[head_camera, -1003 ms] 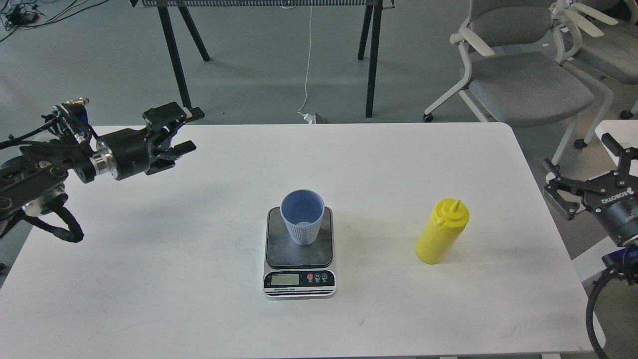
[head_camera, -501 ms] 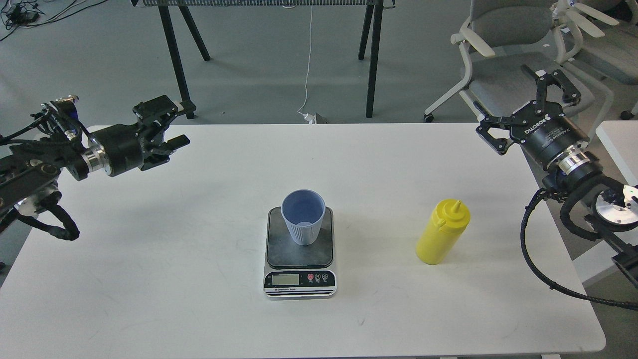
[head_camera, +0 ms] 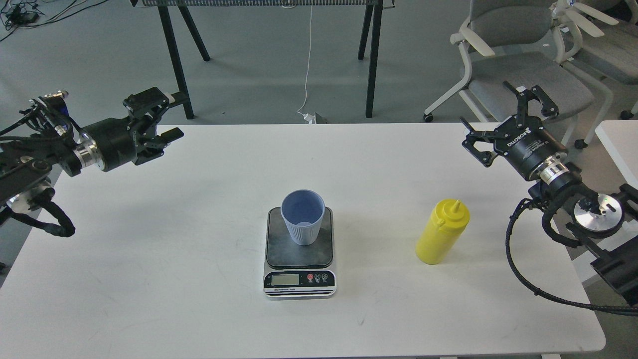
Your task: Pour seasoning into cup on scale with both arms
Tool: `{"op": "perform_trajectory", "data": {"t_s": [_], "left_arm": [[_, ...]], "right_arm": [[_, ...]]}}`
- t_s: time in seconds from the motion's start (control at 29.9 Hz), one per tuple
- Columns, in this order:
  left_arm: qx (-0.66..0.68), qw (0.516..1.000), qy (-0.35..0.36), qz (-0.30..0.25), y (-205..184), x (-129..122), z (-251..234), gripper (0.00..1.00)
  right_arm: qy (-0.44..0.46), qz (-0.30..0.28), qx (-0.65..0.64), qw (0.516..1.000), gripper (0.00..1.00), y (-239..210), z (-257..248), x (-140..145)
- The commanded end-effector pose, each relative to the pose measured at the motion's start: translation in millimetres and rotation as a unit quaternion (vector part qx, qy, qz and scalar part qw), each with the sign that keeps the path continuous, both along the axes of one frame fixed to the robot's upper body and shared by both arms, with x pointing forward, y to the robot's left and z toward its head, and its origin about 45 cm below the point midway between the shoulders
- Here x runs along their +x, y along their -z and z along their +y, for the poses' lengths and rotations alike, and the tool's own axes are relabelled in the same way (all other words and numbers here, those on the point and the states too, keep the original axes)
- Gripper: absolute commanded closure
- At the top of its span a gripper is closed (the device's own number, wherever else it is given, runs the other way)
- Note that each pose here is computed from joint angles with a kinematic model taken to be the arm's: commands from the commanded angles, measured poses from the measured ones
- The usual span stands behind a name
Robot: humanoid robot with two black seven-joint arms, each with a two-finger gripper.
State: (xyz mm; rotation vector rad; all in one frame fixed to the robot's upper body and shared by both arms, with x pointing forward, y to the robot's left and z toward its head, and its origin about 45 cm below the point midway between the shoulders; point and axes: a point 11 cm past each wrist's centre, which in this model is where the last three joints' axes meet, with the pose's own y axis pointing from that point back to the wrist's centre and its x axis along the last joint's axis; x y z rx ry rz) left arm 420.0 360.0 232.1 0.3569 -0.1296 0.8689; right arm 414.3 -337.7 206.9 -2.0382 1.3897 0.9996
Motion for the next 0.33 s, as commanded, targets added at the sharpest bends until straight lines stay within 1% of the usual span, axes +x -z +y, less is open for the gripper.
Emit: {"op": "perform_trajectory", "data": {"t_s": [0.0,0.3], "left_arm": [[-0.002,1.0,0.001,0.0,0.2,0.5,-2.1,0.01],[-0.009,1.0,0.002,-0.005,-2.0,2.5,-5.5,0.01]], "right_arm": [[0.0,0.002,0.003,1.0,0.02,2.0,1.7,-0.6],[0.007,0.005,0.0,1.0,0.02,5.1,-3.1,-0.7]]}}
